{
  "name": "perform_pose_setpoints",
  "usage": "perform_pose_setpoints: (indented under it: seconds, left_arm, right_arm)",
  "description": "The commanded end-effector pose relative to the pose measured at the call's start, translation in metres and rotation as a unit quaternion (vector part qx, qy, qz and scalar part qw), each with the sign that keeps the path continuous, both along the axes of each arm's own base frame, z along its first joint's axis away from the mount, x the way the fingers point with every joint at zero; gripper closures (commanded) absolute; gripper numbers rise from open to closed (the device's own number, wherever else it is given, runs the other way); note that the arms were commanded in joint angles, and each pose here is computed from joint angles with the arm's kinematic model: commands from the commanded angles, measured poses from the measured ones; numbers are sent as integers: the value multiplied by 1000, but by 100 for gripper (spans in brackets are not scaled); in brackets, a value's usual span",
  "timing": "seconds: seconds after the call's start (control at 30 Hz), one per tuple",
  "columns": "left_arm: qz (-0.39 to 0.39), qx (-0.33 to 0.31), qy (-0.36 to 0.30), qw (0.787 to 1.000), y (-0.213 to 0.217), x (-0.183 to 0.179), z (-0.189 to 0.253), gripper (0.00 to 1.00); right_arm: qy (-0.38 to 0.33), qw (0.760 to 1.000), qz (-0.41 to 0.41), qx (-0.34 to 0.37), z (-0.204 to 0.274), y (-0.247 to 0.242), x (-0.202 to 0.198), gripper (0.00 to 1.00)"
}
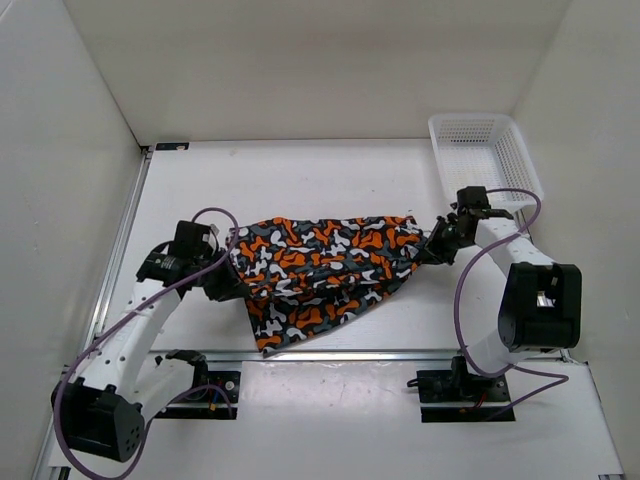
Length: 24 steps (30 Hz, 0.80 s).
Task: Fold and stack the shorts
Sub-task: Fold the shorts
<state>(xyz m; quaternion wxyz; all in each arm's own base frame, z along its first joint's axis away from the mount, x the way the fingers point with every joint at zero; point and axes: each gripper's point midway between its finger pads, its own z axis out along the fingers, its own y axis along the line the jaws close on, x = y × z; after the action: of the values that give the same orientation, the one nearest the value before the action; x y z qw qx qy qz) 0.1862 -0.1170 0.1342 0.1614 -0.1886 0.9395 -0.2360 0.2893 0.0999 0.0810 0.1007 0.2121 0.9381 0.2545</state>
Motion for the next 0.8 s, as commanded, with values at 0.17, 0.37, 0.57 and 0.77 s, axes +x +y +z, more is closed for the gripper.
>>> perform_pose_setpoints:
  seconds: [0.17, 0.37, 0.57, 0.77]
  left_arm:
    - [5, 64, 63, 996, 10, 2, -26, 28]
    - [13, 66, 57, 996, 6, 25, -19, 29]
    - [5, 88, 108, 990, -4, 8, -49, 29]
    - [33, 92, 169, 981, -10, -20, -89, 28]
  right_arm:
    - [-44, 993, -47, -103, -11, -45, 24, 37]
    - [-64, 990, -52, -111, 0, -48, 29, 35]
    - [-61, 991, -46, -109, -1, -47, 24, 36]
    - [-53, 994, -38, -93, -10, -41, 25, 53]
